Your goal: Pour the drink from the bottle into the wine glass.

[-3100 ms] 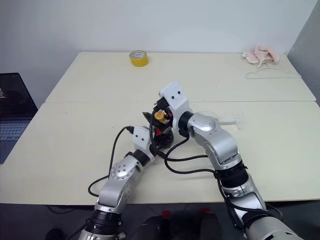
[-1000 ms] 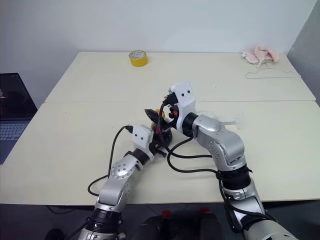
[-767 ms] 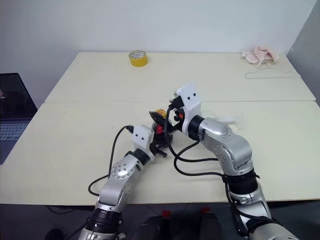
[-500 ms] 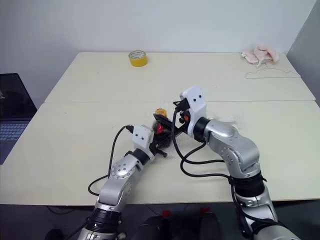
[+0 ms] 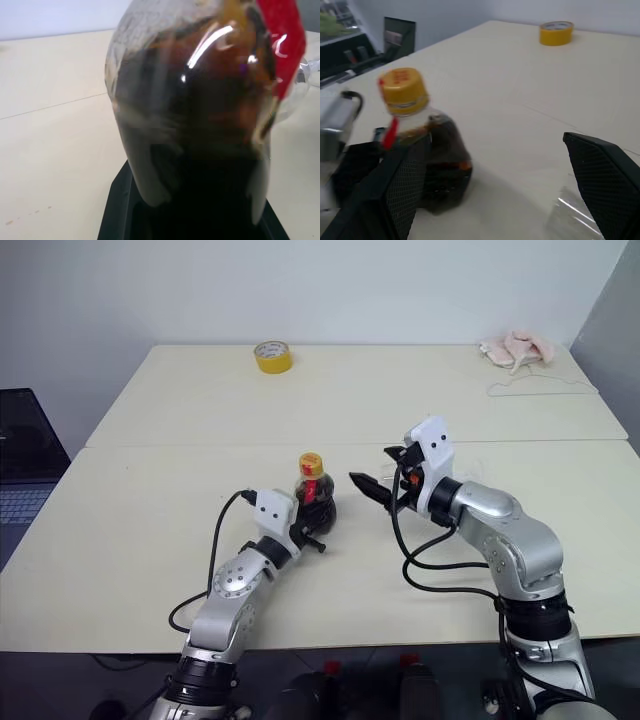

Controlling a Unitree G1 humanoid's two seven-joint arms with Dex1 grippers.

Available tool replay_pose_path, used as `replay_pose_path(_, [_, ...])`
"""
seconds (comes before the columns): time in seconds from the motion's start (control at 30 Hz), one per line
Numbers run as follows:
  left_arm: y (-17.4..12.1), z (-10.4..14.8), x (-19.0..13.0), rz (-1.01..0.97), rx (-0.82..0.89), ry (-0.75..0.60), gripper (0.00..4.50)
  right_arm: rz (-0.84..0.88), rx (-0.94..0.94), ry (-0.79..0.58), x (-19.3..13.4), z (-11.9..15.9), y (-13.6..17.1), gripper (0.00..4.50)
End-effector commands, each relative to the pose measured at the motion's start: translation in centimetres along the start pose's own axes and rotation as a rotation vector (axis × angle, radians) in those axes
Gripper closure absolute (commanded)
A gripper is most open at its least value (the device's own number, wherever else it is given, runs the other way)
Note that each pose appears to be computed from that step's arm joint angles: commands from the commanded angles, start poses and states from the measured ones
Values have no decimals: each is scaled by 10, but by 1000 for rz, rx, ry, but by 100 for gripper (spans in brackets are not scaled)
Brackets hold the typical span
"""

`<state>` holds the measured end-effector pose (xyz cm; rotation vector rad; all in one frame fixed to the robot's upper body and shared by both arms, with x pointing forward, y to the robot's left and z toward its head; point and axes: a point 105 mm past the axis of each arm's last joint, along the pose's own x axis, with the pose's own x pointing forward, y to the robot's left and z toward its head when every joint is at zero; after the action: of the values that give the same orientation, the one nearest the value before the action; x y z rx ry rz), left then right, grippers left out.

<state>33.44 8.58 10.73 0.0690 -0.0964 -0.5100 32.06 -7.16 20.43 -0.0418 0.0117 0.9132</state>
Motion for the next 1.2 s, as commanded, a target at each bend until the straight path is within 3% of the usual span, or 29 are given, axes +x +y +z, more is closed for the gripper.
replay_pose_path(0.03, [1, 14, -1, 2, 14, -55, 373, 114, -57, -73, -5, 20, 21, 0])
replay_pose_path(0.63, [0, 14, 0, 6, 12, -56, 373, 101, -9, -108, 40, 30, 43, 0])
replay_pose_path(1.2, [1, 14, 1, 22, 12, -62, 373, -21, 22, -71, 63, 23, 30, 0])
